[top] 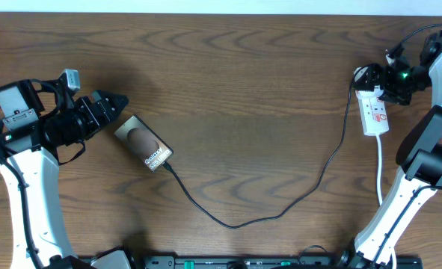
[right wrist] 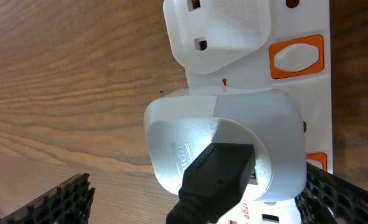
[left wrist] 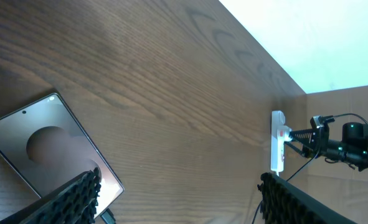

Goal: Plug charger to phone and switch on socket

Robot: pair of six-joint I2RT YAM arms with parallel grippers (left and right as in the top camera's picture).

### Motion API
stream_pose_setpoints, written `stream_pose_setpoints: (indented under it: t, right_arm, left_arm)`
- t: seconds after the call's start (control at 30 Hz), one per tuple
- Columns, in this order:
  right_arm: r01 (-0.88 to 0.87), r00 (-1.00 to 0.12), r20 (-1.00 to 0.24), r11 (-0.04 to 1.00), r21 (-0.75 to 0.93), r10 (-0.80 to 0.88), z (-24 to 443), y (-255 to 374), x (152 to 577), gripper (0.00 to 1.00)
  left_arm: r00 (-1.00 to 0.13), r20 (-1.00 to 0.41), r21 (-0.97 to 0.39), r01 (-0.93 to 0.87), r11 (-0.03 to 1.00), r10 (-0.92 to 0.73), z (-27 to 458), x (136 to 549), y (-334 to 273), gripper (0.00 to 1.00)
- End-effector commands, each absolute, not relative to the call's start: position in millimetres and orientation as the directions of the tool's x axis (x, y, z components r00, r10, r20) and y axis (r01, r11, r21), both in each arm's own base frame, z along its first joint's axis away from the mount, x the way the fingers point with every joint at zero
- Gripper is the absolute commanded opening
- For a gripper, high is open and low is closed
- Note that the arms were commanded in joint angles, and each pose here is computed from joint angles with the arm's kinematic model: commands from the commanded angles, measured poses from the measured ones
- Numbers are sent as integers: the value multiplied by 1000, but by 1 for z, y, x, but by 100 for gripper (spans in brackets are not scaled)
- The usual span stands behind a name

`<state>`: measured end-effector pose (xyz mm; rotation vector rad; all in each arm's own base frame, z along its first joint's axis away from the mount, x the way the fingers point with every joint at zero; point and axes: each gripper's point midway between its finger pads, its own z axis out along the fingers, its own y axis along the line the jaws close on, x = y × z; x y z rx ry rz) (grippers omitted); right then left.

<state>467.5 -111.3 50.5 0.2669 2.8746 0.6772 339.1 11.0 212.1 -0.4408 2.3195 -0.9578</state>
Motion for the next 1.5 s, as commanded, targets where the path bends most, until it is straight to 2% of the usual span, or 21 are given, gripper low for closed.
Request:
stream_pose_setpoints:
  t: [0.0, 0.37, 0.7, 0.9, 1.23, 1.47]
  right_arm:
    - [130, -972, -89, 808, 575, 219, 44, -80, 468, 99]
    - [138, -976, -57, 801, 582, 210, 22, -68, 461, 99]
    - [217, -963, -27, 837, 503, 267, 36, -99, 457, 99]
    - [286, -948, -15, 873, 394, 318, 67, -135, 449, 99]
    - [427, -895, -35, 876, 225, 445, 145, -171, 428, 99]
    - [482, -842, -153, 849, 215, 517, 199, -169, 426, 99]
  left_arm:
    - [-776, -407, -710, -63, 702, -481, 212, 338, 11, 80]
    - [-777, -405, -710, -65, 701, -482, 211, 338, 11, 80]
    - [-777, -404, -710, -65, 701, -482, 211, 338, 11, 80]
    - [-777, -404, -711, -65, 701, -482, 211, 338, 11, 80]
    - [-778, -403, -711, -66, 700, -482, 211, 338, 11, 81]
    - [-777, -404, -707, -69, 703, -483, 211, 338, 11, 80]
